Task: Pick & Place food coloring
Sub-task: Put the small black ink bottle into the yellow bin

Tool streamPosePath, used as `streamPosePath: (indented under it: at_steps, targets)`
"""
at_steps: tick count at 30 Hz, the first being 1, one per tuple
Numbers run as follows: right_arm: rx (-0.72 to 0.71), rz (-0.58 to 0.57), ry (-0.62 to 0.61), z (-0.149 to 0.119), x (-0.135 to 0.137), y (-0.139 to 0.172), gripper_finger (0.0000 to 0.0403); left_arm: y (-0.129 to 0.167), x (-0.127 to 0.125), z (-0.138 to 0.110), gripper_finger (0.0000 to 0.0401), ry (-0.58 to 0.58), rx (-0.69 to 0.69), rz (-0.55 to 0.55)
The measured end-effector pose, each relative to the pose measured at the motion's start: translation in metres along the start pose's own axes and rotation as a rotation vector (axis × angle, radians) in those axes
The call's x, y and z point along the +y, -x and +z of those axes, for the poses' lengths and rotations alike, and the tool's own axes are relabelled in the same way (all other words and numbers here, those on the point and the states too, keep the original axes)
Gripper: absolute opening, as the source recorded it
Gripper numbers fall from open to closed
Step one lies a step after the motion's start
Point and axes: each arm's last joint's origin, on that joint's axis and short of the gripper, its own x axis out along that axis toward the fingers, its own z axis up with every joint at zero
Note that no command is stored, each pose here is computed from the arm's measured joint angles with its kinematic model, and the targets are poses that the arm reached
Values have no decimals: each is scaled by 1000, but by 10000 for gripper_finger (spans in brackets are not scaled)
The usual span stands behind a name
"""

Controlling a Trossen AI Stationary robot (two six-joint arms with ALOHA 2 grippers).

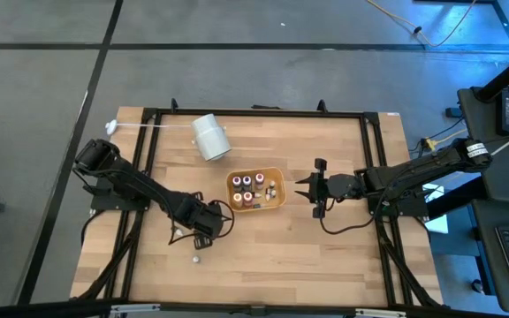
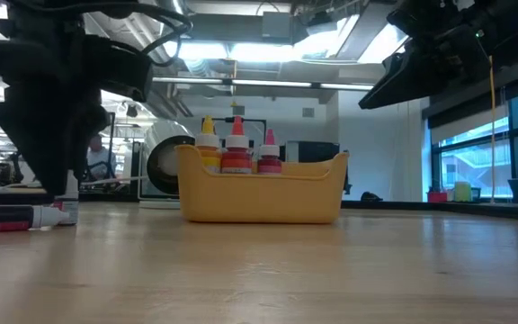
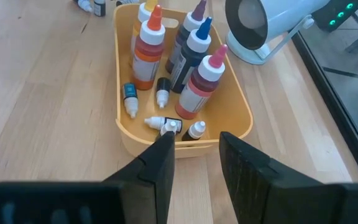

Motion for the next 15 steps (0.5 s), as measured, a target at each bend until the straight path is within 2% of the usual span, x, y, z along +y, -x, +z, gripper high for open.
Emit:
streamPosePath:
  at_steps: [8,15]
  targets:
    - [1,0,0,0,0,0,129,-1,0,0,150,-1,-10,19]
    - [1,0,0,0,0,0,129,-15,-2,-1,113,-26,41,42]
